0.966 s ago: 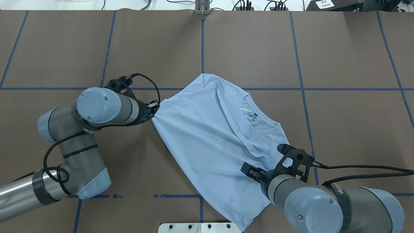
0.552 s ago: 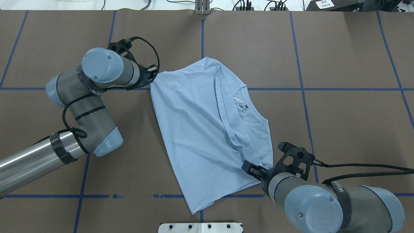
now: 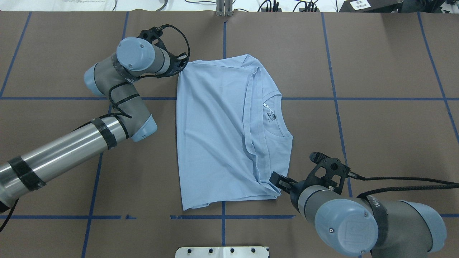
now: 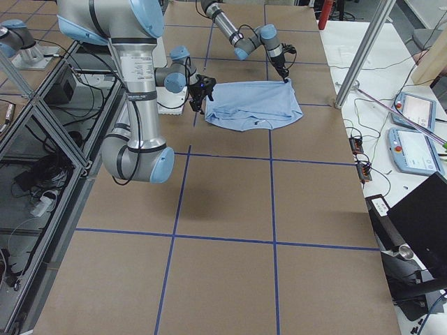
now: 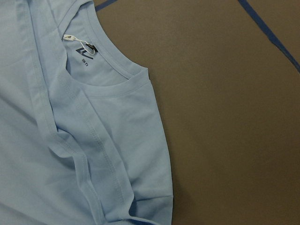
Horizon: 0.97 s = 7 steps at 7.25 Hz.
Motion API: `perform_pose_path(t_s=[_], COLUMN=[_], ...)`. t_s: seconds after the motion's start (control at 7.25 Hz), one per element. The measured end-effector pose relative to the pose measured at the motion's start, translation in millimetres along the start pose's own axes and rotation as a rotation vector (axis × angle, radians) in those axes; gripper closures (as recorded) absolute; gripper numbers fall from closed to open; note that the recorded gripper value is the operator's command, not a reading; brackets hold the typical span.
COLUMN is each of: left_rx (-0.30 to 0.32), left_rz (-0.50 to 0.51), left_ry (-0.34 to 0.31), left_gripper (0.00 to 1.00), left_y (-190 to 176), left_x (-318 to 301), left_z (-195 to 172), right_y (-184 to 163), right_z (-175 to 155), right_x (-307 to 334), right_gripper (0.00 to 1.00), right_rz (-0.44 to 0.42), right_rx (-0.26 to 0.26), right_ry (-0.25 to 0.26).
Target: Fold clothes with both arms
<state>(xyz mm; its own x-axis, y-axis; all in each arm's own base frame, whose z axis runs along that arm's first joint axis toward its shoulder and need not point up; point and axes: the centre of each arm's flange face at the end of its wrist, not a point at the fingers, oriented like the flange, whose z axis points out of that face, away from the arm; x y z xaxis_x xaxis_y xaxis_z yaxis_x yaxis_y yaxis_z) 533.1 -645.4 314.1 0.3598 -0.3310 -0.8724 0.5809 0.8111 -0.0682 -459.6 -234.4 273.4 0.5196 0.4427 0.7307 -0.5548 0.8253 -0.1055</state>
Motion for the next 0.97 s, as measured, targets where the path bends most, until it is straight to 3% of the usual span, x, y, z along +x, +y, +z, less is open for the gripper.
perform_pose_path(t_s=[0.55, 0.69, 0.83, 0.97], left_rx=[0.005, 0.009, 0.013, 0.025], left_rz=[0.06, 0.067, 0.084, 0.111], left_ry=[0.031, 0.037, 0.035, 0.035], left_gripper=[1.0, 0.96, 0.28, 0.27], left_y=[-8, -10, -15, -25], left_x=[7, 7, 7, 6], left_z=[30, 32, 33, 31], right_y=[-41, -55, -66, -76], right_z=[29, 29, 28, 29], right_x=[-44, -50, -56, -62], right_gripper=[0.0, 0.0, 0.0, 0.0], right_rz=[-0.034, -0.052, -0.064, -0.068], right_rx=[0.083, 0.1, 0.115, 0.128], right_ry=[0.001, -0.004, -0.008, -0.008])
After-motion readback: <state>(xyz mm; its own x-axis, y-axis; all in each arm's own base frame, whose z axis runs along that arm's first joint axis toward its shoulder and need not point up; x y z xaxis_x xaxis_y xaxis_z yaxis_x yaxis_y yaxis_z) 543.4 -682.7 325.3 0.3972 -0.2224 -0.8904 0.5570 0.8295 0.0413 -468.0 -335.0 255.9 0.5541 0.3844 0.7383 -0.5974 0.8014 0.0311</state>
